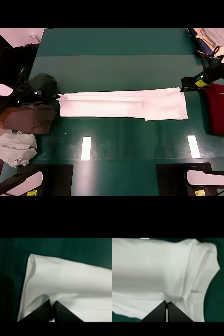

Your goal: Fold the shirts.

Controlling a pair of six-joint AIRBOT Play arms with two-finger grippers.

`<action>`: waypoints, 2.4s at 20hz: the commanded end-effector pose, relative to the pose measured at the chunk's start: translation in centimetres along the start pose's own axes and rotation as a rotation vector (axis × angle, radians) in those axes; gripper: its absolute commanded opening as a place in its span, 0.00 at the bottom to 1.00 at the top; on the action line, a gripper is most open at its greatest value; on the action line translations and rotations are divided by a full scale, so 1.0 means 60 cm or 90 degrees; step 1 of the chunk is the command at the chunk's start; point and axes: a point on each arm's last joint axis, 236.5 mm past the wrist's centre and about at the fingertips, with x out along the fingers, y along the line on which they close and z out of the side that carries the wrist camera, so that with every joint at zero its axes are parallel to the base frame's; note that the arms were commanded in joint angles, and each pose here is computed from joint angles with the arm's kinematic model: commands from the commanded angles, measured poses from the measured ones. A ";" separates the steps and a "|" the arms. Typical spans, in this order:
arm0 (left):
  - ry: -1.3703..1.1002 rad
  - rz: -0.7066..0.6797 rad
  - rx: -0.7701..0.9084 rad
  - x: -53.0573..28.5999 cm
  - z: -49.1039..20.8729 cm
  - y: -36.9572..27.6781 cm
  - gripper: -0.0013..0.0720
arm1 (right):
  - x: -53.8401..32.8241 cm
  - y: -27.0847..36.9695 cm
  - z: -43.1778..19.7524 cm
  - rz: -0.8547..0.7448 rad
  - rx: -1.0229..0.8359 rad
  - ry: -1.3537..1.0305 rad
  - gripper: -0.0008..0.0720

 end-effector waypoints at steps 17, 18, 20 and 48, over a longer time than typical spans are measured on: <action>0.176 -0.084 0.081 0.018 -0.061 -0.098 0.05 | 0.018 -0.119 -0.061 0.188 0.175 0.030 0.94; 0.185 -0.090 0.096 0.022 -0.073 -0.113 0.05 | 0.040 -0.129 -0.075 0.194 0.194 0.040 0.94; 0.202 -0.100 0.125 0.032 -0.098 -0.142 0.05 | 0.072 -0.133 -0.090 0.236 0.221 0.048 0.93; 0.234 -0.164 0.222 0.167 -0.193 -0.330 0.05 | -0.061 0.137 0.010 0.351 -0.047 -0.048 0.03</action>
